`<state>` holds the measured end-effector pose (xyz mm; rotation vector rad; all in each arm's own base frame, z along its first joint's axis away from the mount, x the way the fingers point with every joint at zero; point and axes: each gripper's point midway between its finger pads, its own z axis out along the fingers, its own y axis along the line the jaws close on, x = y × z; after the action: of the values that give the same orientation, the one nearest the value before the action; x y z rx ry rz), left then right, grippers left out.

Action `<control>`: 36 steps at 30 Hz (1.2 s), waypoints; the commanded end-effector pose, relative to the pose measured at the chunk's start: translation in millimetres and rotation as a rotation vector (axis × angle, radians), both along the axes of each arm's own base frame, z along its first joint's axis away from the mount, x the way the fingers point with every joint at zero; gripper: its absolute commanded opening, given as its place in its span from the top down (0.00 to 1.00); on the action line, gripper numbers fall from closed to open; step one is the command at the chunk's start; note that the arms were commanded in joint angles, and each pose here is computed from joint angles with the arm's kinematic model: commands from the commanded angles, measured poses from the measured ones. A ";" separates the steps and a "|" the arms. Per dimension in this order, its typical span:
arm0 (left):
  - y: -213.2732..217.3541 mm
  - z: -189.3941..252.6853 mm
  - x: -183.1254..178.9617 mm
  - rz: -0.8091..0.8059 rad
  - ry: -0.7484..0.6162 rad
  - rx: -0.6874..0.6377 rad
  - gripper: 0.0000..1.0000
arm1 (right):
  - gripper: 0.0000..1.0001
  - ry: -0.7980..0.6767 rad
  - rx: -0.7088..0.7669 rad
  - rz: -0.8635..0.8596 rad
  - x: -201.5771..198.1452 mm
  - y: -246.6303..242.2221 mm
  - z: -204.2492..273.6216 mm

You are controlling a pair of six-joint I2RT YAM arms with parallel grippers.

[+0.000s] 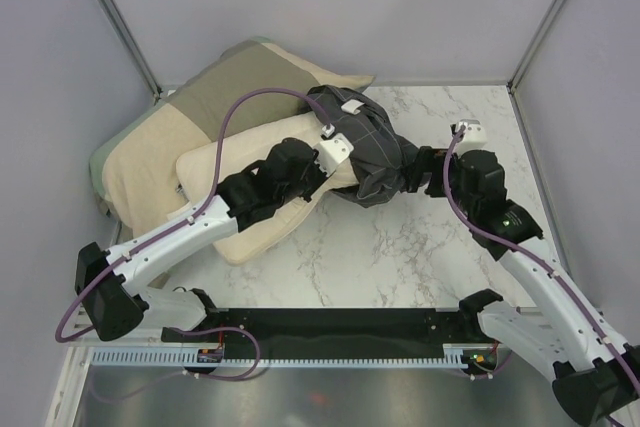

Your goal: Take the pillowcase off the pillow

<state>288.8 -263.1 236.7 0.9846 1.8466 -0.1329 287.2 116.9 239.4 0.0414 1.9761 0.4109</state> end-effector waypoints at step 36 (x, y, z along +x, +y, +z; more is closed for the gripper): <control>41.4 45.1 17.1 0.122 -0.115 -0.050 0.98 | 1.00 0.003 0.084 0.099 32.9 -25.9 -25.4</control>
<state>282.0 -255.1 238.6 0.9975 1.8643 -0.1749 315.0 99.0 197.3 0.0193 2.0021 0.6038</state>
